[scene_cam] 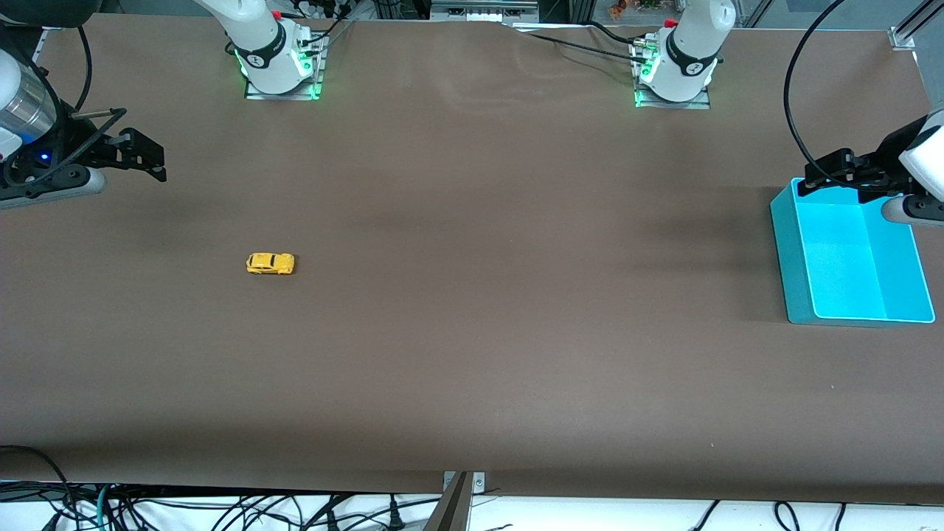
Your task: Wind and store yellow beetle car
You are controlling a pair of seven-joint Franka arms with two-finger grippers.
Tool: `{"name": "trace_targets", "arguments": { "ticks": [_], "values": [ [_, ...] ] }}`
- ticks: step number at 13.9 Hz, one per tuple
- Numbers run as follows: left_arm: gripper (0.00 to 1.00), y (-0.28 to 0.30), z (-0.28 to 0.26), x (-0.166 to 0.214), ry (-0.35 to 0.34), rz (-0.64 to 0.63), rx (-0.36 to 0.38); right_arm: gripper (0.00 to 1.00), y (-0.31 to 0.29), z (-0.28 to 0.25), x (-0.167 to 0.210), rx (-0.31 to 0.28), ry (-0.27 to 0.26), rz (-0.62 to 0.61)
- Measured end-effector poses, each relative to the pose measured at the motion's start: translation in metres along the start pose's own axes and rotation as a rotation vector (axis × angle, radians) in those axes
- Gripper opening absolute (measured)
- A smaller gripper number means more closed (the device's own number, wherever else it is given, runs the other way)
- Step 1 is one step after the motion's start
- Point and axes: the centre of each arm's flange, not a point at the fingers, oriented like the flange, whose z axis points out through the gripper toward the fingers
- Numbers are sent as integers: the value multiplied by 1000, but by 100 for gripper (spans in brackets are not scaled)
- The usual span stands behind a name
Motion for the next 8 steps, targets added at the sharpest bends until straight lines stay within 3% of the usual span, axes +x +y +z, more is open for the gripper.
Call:
{"name": "trace_targets", "arguments": {
  "ticks": [8],
  "values": [
    [100, 0, 0, 0, 0, 0, 0, 100, 0, -1, -1, 0, 1, 0]
  ]
}}
